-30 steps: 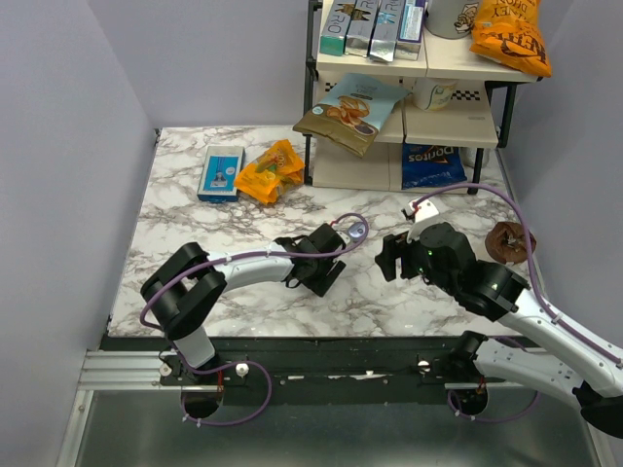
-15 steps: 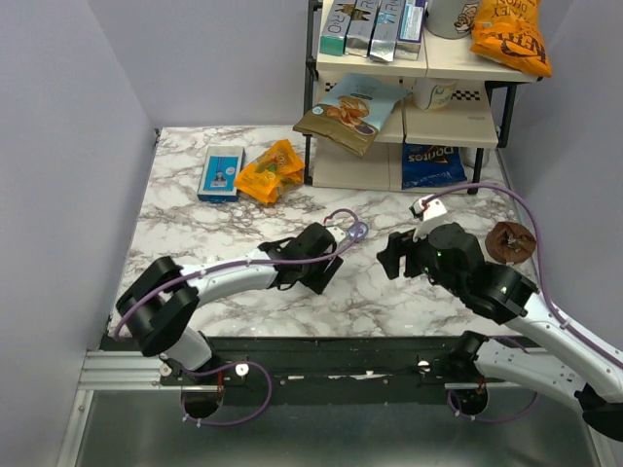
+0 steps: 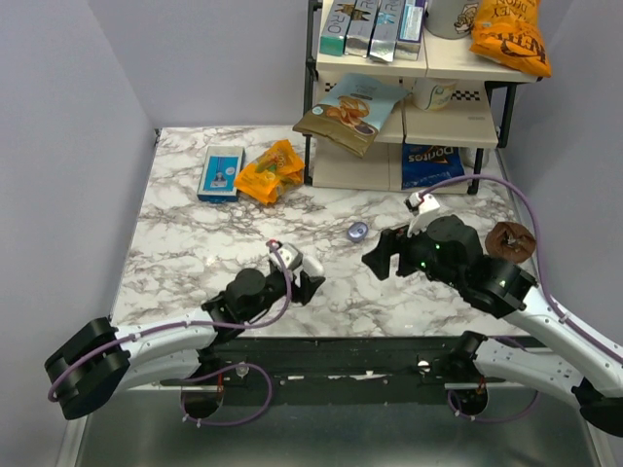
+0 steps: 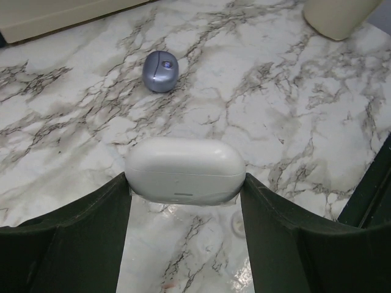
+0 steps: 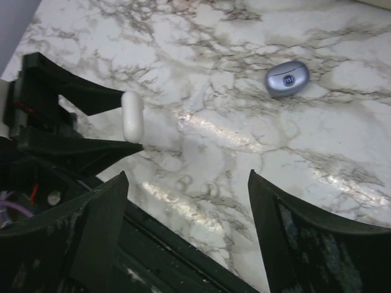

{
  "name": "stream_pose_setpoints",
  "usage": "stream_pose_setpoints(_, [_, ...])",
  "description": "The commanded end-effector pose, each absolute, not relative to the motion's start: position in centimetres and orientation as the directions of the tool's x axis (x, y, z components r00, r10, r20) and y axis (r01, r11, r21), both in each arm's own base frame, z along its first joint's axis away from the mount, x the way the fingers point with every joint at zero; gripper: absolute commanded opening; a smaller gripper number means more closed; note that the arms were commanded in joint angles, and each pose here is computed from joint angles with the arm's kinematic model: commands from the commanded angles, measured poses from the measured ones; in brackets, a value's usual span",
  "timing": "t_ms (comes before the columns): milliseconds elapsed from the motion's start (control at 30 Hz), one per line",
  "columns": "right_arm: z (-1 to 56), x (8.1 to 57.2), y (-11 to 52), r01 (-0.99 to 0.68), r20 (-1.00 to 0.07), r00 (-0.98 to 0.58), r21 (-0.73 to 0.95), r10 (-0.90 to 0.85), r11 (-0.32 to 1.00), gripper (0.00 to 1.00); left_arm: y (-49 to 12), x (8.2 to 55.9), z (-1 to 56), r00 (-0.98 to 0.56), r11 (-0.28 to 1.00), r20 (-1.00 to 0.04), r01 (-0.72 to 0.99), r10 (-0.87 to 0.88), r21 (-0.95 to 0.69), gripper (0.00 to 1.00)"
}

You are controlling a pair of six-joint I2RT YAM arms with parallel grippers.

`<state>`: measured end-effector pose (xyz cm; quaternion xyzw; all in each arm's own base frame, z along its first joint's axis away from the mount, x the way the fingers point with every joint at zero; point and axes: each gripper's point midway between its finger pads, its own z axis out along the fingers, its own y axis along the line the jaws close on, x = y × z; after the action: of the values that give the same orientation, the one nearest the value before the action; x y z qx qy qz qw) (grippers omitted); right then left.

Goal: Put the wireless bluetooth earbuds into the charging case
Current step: Pick up the charging case at the center of the board, then open the charging case.

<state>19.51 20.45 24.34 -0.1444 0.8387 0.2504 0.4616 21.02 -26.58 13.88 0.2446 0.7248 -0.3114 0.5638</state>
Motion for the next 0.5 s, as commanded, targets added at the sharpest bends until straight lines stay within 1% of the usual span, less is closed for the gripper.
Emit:
stream_pose_setpoints(0, [26.3,17.4,23.9,-0.617,-0.828,-0.558,0.371,-0.053,0.694,0.92,-27.8,19.1,20.2,0.028,0.559,-0.979,0.824,-0.203,-0.093,0.0])
stream_pose_setpoints(33, [26.0,17.5,24.2,-0.632,-0.83,-0.553,0.359,-0.076,0.687,0.94,-28.3,18.5,20.1,0.031,0.531,-0.98,0.843,-0.195,-0.079,0.0])
stream_pose_setpoints(67, [25.9,17.5,24.5,-0.641,-0.83,-0.552,0.358,-0.083,0.679,1.0,-28.5,18.3,20.0,0.038,0.522,-0.982,0.85,-0.186,-0.066,0.0])
stream_pose_setpoints(133, [25.8,17.3,25.1,-0.674,-0.831,-0.544,0.349,-0.118,0.651,1.0,-29.0,18.0,20.2,0.075,0.512,-0.983,0.859,-0.165,-0.02,0.0])
stream_pose_setpoints(267, [23.6,17.3,26.8,-0.695,-0.783,-0.588,0.36,-0.204,0.622,1.0,-29.9,17.1,20.5,0.121,0.493,-0.982,0.87,-0.147,0.034,0.0])
stream_pose_setpoints(333, [23.3,17.4,27.0,-0.696,-0.777,-0.592,0.359,-0.214,0.622,1.0,-30.3,16.8,20.6,0.124,0.483,-0.981,0.875,-0.146,0.039,0.0])
stream_pose_setpoints(367, [23.6,17.6,27.3,-0.702,-0.787,-0.582,0.36,-0.204,0.614,1.0,-30.4,16.8,20.7,0.156,0.483,-0.98,0.873,-0.127,0.076,0.0])
stream_pose_setpoints(467, [24.0,18.0,27.8,-0.707,-0.796,-0.573,0.36,-0.195,0.609,1.0,-31.0,16.2,20.7,0.175,0.462,-0.979,0.88,-0.108,0.106,0.0])
